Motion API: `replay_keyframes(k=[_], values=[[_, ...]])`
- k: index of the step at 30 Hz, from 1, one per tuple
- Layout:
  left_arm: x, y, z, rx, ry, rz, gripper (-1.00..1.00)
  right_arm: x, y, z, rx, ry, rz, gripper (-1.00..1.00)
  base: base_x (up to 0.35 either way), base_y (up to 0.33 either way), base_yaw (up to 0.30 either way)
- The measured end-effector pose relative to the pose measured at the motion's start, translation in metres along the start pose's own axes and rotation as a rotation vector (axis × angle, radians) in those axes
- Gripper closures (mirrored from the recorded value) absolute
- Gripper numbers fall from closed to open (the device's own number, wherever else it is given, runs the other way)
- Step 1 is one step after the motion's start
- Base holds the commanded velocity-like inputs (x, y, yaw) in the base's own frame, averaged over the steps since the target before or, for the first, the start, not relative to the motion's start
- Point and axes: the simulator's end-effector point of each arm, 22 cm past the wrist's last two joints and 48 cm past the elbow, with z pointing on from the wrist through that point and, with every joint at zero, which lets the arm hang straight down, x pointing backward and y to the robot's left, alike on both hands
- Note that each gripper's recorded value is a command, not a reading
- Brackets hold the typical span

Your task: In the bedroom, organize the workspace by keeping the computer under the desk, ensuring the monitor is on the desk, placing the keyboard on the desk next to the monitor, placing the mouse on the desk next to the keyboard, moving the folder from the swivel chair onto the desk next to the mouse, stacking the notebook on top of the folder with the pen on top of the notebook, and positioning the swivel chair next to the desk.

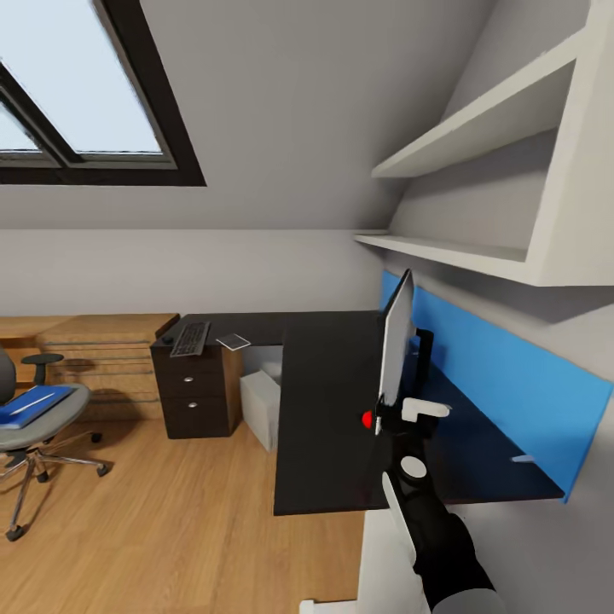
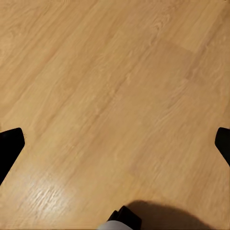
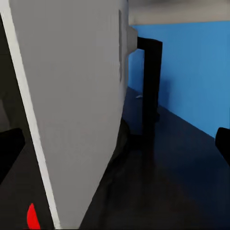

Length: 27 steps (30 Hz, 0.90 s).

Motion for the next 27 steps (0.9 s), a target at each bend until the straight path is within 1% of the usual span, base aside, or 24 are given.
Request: replay_keyframes(k=[5,15,18,24,27], values=[[0.0001,-0.0001,0.0,0.0,0.0,0.0,-1.0,0.0002,0.0012,-0.0001,-0.005,0.001,0.002,-1.0,0.0,0.203,0.0],[0.0002,-0.0002,0.0,0.001,0.0,0.001,-1.0,-0.0002,0.0009,0.0,-0.004,-0.001,0.002,-1.0,0.007,0.026,0.0],[0.0,0.0004,0.0,0.0,0.0,0.001,-1.0,-0.0005,0.0008,-0.0002,-0.004,-0.001,0.002,-1.0,0.153,0.002,0.0],[-0.0003,0.0011,0.0001,-0.001,0.0,0.0,-1.0,-0.0001,0.0008,-0.0003,-0.004,0.0,0.001,-1.0,0.25,0.001,0.0],[0.0001,0.0013,0.0001,-0.003,0.001,0.0,-1.0,0.0002,0.0009,-0.0001,-0.004,0.0,0.001,-1.0,0.075,0.0,0.0]])
